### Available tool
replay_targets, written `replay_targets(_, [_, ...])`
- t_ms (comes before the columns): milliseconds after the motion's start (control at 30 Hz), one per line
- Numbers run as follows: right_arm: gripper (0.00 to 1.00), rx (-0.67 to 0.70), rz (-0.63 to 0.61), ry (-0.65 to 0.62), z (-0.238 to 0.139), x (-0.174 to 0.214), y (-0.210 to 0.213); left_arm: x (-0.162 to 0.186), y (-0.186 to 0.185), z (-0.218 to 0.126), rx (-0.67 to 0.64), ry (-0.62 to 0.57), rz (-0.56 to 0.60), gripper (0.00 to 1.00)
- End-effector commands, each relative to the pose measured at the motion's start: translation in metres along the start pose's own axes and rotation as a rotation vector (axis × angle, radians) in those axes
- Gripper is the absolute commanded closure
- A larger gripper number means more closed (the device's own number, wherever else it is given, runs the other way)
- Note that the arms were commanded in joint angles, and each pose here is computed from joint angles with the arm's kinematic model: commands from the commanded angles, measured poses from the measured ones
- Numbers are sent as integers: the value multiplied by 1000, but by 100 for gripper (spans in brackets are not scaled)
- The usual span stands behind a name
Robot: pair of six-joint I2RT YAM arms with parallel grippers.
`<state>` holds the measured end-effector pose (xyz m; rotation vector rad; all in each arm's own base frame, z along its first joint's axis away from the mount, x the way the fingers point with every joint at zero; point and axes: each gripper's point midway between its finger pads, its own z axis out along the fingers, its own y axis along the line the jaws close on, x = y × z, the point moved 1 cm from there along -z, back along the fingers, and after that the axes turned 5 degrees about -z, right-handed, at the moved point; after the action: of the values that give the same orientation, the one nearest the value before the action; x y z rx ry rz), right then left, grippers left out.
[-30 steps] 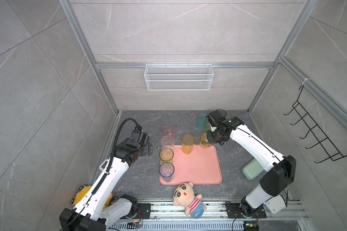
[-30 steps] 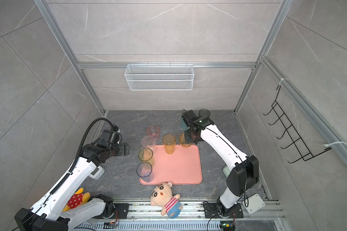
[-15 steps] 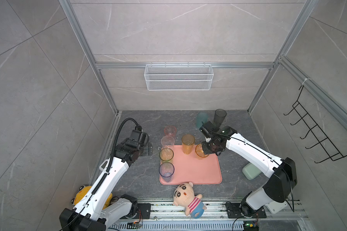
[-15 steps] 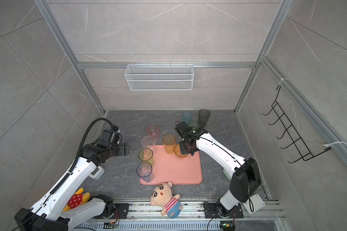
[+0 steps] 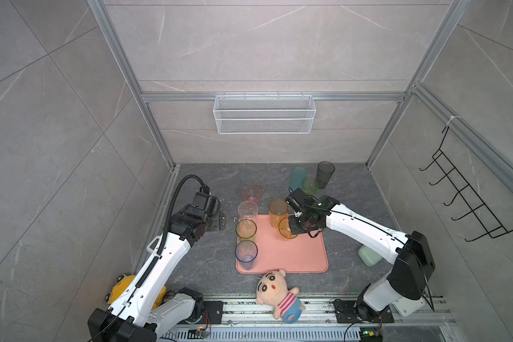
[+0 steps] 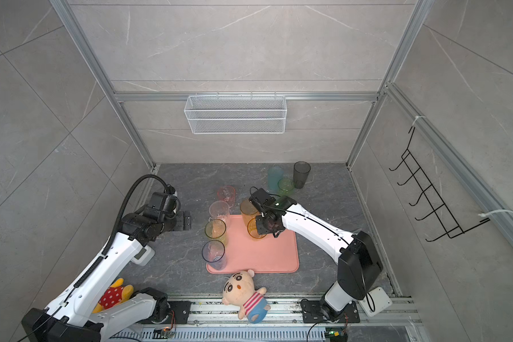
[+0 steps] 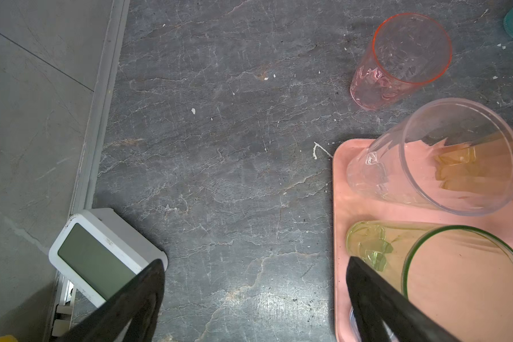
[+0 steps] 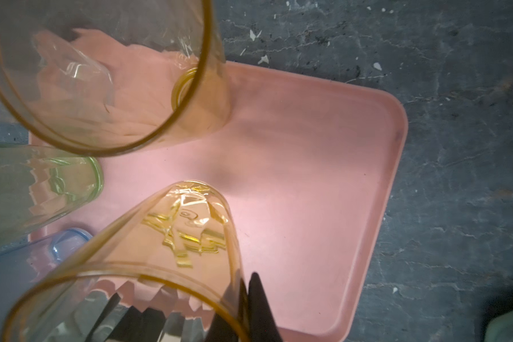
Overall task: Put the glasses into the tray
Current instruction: 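Carry the short yellow glass onto the pink tray beside the tall yellow glass, then lower the short yellow glass onto the tray, open and raise the right gripper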
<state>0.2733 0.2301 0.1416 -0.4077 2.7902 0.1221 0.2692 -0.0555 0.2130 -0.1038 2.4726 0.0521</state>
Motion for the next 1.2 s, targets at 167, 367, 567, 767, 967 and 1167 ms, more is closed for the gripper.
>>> replay_targets(167, [100,20,-17,7,17,-2,18,-3,5,-6,-15,-19,-14,4])
replay_targets(367, [100,29,-31,20,25,-1,24,-3,5,-6,-13,-19,-14,4])
replay_targets(567, [100,33,-36,28,30,-3,28,-3,5,-6,-10,-20,-15,4])
replay_targets(767, [100,41,-46,37,33,-4,31,-4,4,-7,-8,-21,-15,4])
replay_targets(967, [100,54,-46,51,40,-2,30,-3,4,-6,-10,-20,-14,4])
replay_targets(1167, [99,60,-46,62,46,0,30,-4,4,-6,-7,-20,-15,4])
